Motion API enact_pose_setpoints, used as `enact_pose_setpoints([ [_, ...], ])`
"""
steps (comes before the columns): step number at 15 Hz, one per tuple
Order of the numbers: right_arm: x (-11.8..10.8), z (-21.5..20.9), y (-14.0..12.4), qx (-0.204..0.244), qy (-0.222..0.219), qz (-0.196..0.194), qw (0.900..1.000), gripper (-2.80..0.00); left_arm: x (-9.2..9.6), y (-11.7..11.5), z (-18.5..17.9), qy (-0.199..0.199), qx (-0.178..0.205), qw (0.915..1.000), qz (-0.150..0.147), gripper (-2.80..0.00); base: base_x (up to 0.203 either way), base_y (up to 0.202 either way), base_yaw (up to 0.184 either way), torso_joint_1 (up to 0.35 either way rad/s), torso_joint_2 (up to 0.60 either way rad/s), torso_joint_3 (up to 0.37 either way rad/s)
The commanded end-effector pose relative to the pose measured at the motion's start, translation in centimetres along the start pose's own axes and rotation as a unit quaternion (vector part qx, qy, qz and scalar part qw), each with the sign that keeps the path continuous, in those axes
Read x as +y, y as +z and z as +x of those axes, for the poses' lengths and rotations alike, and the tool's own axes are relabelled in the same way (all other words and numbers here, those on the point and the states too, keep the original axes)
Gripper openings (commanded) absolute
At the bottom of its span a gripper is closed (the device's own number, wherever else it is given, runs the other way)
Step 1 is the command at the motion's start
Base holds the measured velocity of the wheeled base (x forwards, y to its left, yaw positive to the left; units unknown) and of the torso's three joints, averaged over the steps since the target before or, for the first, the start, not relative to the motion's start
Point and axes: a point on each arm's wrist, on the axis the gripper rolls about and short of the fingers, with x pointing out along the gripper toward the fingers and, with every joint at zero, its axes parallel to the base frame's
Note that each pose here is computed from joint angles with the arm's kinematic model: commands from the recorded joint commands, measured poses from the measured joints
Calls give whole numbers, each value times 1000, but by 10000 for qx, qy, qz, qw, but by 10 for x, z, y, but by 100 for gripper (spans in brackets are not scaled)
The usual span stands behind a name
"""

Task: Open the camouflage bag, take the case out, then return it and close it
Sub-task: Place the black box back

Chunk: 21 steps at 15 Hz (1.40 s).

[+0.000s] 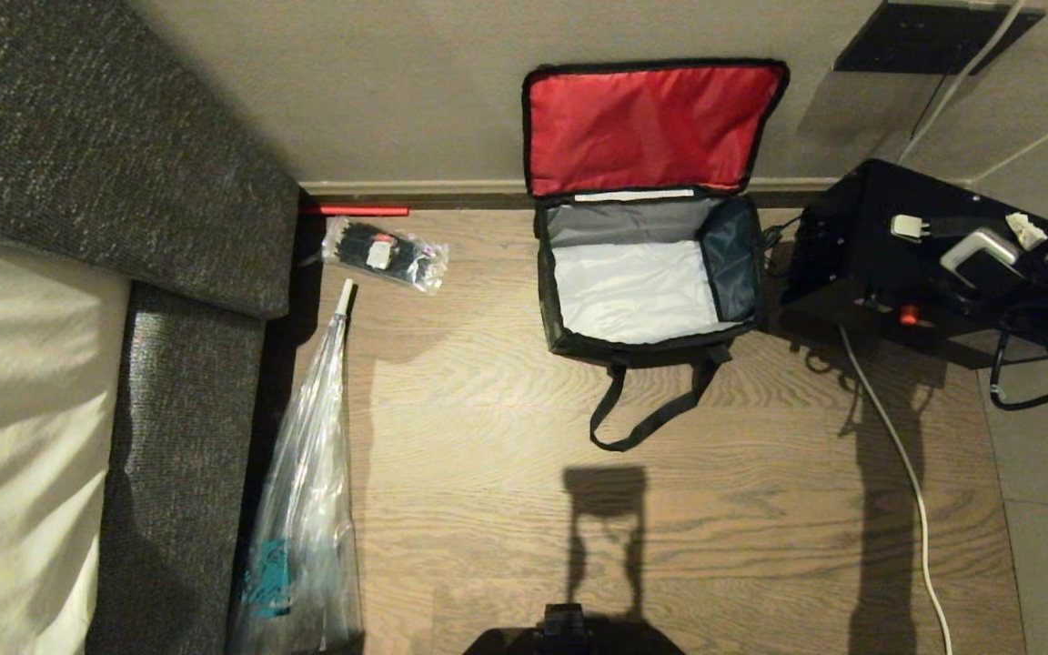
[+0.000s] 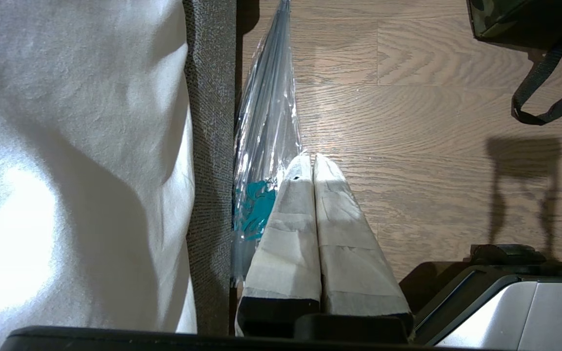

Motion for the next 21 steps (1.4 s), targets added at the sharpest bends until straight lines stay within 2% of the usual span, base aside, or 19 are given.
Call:
enact_pose_setpoints([
  [1,-21,-6,7,-92,-249,-40,9996,-280,0,0,0,1,14,10000,3,-280,0,0,0,0,0,0],
  [6,-42,-11,19,-241,-510,-25,9984,-280,0,0,0,1,14,10000,3,-280,0,0,0,0,0,0],
  [11,-51,-17,51,-623,-475,139,9968,-280,0,0,0,1,14,10000,3,-280,0,0,0,0,0,0],
  [14,-58,-27,80,-993,-411,353,9936,-280,0,0,0,1,14,10000,3,-280,0,0,0,0,0,0],
  [18,-61,-37,107,-1022,-304,595,9925,-280,0,0,0,1,14,10000,3,-280,0,0,0,0,0,0],
  [21,-67,-45,125,-1219,-185,718,9898,-280,0,0,0,1,14,10000,3,-280,0,0,0,0,0,0],
])
